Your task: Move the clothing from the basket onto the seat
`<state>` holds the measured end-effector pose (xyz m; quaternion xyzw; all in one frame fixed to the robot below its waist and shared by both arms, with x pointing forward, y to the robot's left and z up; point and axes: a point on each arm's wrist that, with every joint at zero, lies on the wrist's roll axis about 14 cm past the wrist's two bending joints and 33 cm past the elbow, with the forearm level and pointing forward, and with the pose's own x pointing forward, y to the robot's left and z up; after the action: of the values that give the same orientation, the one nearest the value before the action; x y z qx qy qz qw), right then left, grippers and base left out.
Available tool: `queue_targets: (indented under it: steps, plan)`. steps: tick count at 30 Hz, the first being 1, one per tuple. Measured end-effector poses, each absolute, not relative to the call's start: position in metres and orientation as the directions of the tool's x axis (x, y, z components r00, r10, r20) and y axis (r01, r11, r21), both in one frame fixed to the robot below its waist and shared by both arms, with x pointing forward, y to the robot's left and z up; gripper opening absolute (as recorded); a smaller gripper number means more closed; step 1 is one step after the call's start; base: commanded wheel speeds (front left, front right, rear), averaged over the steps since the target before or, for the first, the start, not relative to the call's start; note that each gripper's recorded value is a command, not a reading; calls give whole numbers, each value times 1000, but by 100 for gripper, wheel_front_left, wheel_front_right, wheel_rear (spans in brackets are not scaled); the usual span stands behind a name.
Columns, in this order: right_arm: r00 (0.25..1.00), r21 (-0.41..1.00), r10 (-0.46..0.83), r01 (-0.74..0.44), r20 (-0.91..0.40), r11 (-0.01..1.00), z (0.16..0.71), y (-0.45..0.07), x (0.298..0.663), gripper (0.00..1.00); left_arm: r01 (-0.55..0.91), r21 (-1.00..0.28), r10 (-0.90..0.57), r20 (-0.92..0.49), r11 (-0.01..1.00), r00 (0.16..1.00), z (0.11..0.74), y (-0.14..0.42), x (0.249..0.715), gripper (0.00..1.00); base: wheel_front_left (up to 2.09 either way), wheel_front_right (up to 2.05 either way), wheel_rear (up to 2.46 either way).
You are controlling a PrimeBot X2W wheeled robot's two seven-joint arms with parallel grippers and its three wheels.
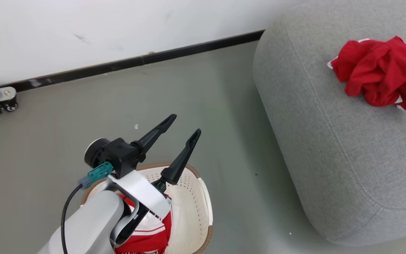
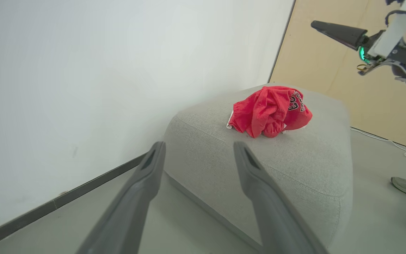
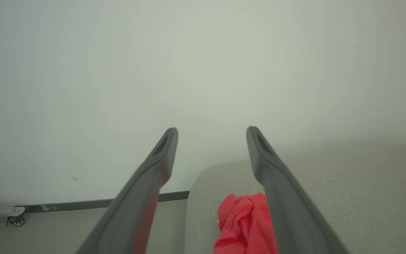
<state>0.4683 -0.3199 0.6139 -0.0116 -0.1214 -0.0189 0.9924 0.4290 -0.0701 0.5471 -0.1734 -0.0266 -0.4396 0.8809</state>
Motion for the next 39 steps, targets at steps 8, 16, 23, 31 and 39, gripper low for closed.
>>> queue_targets:
  steps: [8, 16, 23, 31, 39]
  plan:
    - [965, -17, 41, -38, 258, 999, 616, -291, 463, 100, 700, -286, -683, 174, 654, 709, 545, -37, 432, 100, 0, 0, 0]
    - [956, 2, 98, -102, 276, 995, 618, -264, 456, 100, 601, -273, -581, 157, 751, 798, 548, 1, 435, 100, 0, 0, 0]
    - [953, 24, 139, -151, 270, 988, 609, -241, 443, 100, 519, -265, -500, 140, 813, 854, 547, 33, 429, 100, 0, 0, 0]
    - [955, 98, 175, -203, 241, 974, 586, -212, 424, 100, 396, -273, -370, 141, 877, 918, 549, 73, 418, 100, 0, 0, 0]
    - [943, 132, 214, -253, 256, 958, 582, -184, 409, 100, 298, -308, -266, 143, 904, 953, 548, 102, 404, 100, 0, 0, 0]
